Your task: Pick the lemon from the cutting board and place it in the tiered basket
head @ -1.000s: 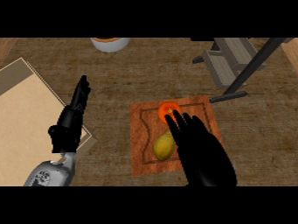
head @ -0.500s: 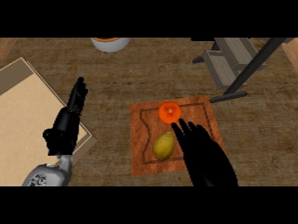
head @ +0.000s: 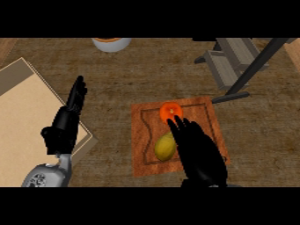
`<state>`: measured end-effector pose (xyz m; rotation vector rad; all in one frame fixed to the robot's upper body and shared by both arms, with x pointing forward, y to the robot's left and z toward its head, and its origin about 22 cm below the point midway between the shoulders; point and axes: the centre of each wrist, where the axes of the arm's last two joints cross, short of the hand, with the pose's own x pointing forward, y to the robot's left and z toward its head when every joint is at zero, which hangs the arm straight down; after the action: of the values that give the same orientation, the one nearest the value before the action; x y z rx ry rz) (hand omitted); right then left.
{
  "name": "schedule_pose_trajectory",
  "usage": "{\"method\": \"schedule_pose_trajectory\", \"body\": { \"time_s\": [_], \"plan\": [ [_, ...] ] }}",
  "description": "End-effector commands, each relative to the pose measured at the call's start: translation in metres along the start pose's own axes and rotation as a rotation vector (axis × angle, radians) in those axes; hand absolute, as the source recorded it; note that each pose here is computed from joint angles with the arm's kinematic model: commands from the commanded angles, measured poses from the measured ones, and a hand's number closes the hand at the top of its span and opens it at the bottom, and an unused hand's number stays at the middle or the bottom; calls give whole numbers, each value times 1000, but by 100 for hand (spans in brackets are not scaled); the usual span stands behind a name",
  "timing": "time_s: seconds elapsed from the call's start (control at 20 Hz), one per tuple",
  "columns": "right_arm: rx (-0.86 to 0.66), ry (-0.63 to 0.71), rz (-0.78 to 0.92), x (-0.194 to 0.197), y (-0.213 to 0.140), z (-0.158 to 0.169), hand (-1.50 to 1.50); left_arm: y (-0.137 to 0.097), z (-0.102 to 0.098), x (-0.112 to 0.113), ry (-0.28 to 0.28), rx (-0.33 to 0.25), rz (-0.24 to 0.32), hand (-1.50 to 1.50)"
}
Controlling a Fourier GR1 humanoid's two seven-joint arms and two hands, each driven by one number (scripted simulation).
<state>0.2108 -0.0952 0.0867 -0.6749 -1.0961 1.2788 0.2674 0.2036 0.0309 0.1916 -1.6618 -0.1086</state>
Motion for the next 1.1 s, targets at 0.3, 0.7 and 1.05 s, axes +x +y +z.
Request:
{"method": "schedule_pose_trajectory", "body": {
  "time_s": [0.3, 0.7, 1.05],
  "plan": [
    [45, 30, 5, -2, 12, -17, -150, -22, 9, -9, -15, 1, 2, 0],
    [44, 24, -6, 17, 25, -41, -150, -1, -1, 8, -13, 2, 1, 0],
    [29, 27, -33, 1, 36, -67, -150, 9, 4, -4, -1, -9, -3, 0]
  ]
}}
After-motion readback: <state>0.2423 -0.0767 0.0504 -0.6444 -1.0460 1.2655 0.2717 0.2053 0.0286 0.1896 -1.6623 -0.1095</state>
